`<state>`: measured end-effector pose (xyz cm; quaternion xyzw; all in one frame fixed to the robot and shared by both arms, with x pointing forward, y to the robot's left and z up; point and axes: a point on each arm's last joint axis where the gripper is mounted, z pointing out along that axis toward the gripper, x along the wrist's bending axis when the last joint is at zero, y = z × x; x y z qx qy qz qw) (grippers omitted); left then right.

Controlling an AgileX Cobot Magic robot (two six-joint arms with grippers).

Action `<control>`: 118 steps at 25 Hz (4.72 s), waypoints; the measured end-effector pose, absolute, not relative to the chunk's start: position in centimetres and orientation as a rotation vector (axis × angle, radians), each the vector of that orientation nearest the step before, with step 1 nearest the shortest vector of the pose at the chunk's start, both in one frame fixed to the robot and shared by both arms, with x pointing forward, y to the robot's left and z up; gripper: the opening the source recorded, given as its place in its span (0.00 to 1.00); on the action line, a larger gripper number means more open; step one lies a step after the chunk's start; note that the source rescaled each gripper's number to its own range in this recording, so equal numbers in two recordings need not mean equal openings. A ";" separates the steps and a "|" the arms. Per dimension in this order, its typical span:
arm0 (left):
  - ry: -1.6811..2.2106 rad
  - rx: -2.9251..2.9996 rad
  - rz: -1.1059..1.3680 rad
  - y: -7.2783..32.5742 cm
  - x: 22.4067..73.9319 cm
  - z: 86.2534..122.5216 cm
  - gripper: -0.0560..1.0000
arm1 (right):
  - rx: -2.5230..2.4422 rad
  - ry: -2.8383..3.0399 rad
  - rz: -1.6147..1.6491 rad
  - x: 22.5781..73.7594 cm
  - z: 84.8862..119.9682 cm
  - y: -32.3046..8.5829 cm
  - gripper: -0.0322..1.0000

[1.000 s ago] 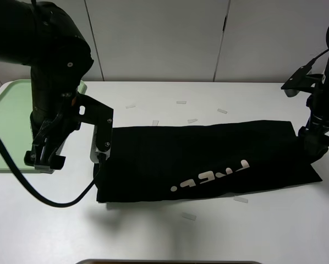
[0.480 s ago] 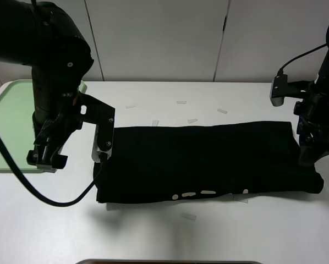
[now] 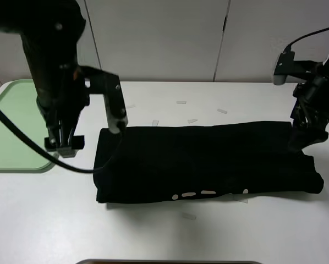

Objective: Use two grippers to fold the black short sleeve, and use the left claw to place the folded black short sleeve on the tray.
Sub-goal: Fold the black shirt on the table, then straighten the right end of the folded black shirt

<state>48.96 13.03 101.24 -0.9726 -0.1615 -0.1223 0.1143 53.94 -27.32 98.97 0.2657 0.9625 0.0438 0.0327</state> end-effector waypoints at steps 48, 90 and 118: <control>-1.446 -3.649 -1.155 31.9 21.9 107.6 0.98 | 1.157 2.266 0.850 53.2 108.6 -25.4 1.00; -2.364 -2.671 -1.342 29.7 22.6 104.3 0.98 | 1.691 2.057 1.043 53.1 108.6 -25.1 1.00; -2.366 -2.670 -1.339 29.7 22.5 104.3 0.98 | 2.135 2.331 0.699 59.1 93.1 -24.5 1.00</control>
